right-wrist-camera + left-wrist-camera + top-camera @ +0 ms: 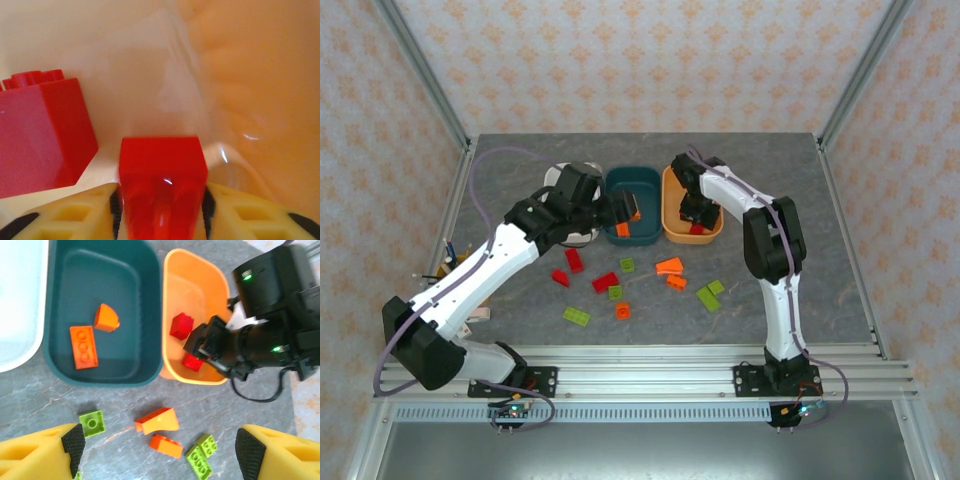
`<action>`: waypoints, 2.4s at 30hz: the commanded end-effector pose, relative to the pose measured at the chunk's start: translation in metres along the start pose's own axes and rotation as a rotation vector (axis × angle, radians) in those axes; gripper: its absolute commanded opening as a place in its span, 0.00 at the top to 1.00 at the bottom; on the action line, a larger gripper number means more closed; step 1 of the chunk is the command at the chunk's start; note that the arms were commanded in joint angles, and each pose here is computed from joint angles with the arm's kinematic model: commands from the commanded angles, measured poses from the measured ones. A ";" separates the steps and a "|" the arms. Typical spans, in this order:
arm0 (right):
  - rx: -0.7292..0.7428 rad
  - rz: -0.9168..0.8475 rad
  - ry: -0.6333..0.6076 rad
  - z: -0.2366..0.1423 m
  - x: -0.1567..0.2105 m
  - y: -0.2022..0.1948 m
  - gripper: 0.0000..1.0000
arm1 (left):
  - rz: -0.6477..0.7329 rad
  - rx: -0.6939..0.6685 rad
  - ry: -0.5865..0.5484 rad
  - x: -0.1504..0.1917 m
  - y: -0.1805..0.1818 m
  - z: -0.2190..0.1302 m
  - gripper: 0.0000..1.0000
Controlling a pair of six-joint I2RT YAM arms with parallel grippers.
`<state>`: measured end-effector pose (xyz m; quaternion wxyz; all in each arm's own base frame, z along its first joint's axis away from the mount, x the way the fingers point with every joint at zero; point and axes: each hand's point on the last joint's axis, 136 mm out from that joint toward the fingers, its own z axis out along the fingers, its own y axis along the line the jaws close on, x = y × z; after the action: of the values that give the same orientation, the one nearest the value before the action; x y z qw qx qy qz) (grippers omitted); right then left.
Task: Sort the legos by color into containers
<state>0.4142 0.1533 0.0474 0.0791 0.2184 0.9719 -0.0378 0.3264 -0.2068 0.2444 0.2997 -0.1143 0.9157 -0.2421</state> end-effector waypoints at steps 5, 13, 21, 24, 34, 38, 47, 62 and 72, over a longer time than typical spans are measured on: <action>-0.109 0.002 -0.121 -0.079 -0.016 0.002 0.42 | -0.115 -0.235 0.048 0.035 0.067 -0.019 0.19; -0.456 -0.372 -0.339 -0.177 0.055 0.044 0.42 | -0.467 -0.492 0.148 0.120 0.156 -0.032 0.25; -0.904 -0.810 -0.396 -0.201 0.219 0.059 0.37 | -0.776 -0.507 0.156 0.169 0.185 -0.005 0.28; -0.890 -0.846 -0.354 -0.189 0.241 0.049 0.37 | -0.795 -0.544 0.181 0.176 0.187 0.004 0.27; -0.833 -0.848 -0.360 -0.181 0.242 0.037 0.37 | -0.934 -0.611 0.170 0.192 0.197 0.027 0.33; -0.826 -0.837 -0.353 -0.179 0.242 0.036 0.37 | -0.944 -0.649 0.179 0.200 0.202 0.030 0.36; -0.813 -0.809 -0.339 -0.173 0.241 0.034 0.38 | -0.936 -0.676 0.171 0.209 0.212 0.041 0.51; -0.809 -0.791 -0.328 -0.172 0.242 0.033 0.38 | -0.857 -0.653 0.137 0.201 0.215 0.055 0.75; -0.820 -0.758 -0.384 -0.193 0.230 0.035 0.38 | -0.704 -0.624 0.054 0.146 0.188 0.015 0.77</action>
<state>0.1907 0.3040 0.1735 0.2815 -0.2193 0.8930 0.2742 0.1862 -0.1145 0.0297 0.0593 -0.5235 0.8486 -0.0473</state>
